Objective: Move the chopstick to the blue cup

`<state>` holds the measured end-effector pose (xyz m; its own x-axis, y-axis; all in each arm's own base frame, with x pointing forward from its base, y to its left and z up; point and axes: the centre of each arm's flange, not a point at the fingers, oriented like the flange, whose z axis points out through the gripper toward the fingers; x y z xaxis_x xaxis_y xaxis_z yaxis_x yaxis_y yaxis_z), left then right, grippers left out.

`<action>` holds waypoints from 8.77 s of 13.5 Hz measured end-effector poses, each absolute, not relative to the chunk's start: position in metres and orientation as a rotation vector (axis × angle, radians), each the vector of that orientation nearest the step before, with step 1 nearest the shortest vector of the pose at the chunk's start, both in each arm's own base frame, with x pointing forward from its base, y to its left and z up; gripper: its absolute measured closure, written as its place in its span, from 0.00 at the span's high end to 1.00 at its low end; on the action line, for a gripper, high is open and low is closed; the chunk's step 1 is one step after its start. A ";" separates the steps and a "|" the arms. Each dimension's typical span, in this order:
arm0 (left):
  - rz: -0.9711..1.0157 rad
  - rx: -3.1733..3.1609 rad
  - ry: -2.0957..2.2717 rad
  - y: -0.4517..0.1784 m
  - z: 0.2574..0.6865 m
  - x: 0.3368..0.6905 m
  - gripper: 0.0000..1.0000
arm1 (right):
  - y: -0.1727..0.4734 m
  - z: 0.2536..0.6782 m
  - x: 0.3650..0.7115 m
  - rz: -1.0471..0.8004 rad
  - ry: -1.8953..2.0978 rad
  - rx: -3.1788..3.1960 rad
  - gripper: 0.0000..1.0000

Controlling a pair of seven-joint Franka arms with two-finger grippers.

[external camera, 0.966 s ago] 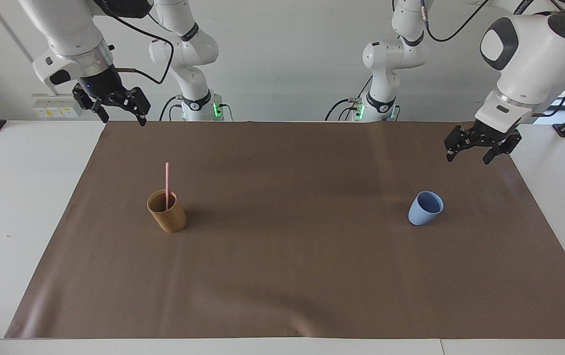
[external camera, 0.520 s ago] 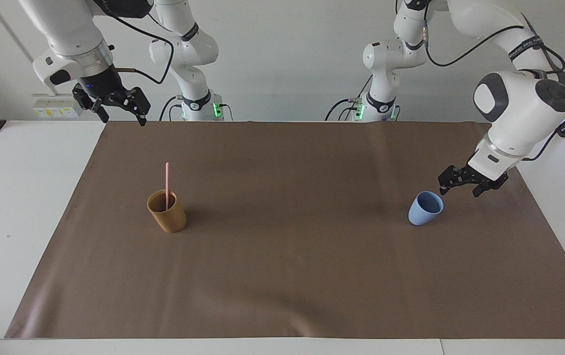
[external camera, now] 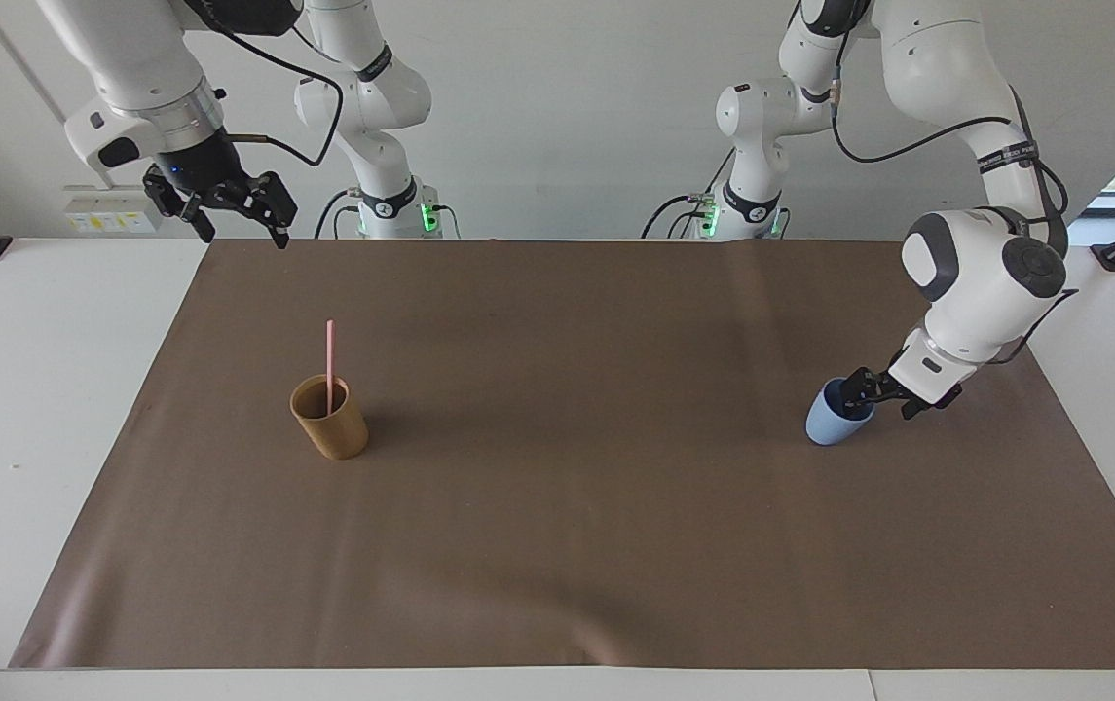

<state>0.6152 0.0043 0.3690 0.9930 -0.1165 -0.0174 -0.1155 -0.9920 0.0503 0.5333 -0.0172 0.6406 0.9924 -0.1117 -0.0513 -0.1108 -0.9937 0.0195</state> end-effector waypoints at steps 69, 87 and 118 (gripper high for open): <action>-0.035 3.086 -0.307 -0.067 0.673 0.529 1.00 | -0.023 0.641 0.533 -0.082 -0.190 3.119 1.00; -0.035 3.090 -0.306 -0.066 0.673 0.527 1.00 | 0.003 0.462 0.577 -0.275 -0.440 3.158 1.00; -0.035 3.090 -0.305 -0.066 0.673 0.527 1.00 | -0.006 0.512 0.552 -0.404 -0.299 3.189 0.04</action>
